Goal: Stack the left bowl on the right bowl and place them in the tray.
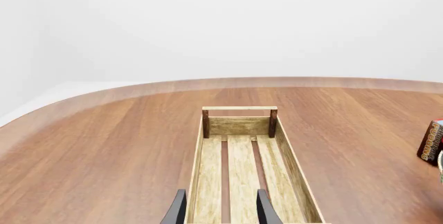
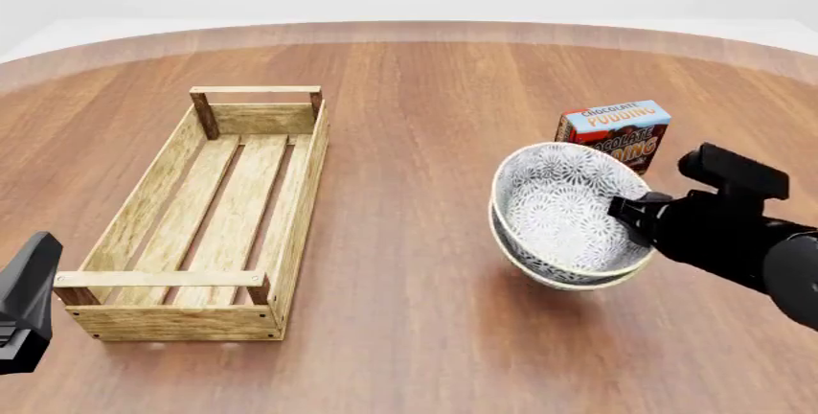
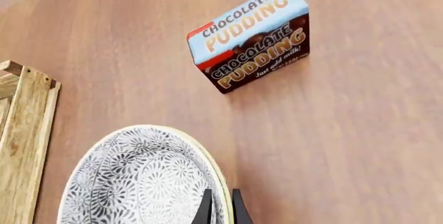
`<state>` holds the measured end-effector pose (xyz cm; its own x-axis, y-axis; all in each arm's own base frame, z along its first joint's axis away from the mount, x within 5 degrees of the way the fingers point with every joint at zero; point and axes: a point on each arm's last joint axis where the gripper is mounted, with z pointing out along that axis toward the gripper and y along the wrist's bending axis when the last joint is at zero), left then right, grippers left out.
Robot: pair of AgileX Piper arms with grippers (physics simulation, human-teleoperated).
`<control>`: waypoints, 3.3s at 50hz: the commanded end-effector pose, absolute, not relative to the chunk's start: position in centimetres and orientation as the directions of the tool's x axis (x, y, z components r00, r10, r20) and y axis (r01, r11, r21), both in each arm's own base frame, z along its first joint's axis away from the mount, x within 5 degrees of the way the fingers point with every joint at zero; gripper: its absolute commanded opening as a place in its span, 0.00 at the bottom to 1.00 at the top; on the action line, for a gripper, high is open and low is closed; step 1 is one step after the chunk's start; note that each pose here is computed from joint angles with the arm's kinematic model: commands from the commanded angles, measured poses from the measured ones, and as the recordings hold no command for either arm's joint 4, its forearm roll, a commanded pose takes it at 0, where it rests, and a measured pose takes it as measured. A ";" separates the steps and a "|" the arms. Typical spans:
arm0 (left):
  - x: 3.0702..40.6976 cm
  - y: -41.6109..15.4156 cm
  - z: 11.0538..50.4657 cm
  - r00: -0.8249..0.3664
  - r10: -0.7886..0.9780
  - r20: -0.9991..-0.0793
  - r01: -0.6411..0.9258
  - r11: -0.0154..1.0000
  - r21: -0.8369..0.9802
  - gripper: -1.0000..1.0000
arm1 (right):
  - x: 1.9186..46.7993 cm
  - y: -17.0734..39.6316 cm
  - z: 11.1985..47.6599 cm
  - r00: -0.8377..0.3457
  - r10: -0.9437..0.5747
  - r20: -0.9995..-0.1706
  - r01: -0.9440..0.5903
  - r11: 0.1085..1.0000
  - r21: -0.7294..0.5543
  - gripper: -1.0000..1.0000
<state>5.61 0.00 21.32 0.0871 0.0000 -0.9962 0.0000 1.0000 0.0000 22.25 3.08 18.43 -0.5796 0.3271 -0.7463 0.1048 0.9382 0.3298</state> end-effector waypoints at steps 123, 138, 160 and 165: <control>5.6 0.0 21.3 0.087 0.000 -0.996 0.000 1.000 0.000 1.00 | 37.5 32.0 32.6 -0.474 0.255 -0.842 -0.475 0.731 0.489 0.00; 5.6 0.0 21.3 0.087 0.000 -0.996 0.000 1.000 0.000 1.00 | 36.6 35.3 31.0 -0.491 0.213 -0.845 -0.519 0.707 0.480 0.00; 5.6 0.0 21.3 0.087 0.000 -0.996 0.000 1.000 0.000 1.00 | 36.1 37.5 27.1 -0.531 0.178 -0.828 -0.523 0.700 0.486 0.00; 5.6 0.0 21.3 0.087 0.000 -0.996 0.000 1.000 0.000 1.00 | 35.9 37.7 26.7 -0.535 0.170 -0.827 -0.526 0.699 0.484 0.00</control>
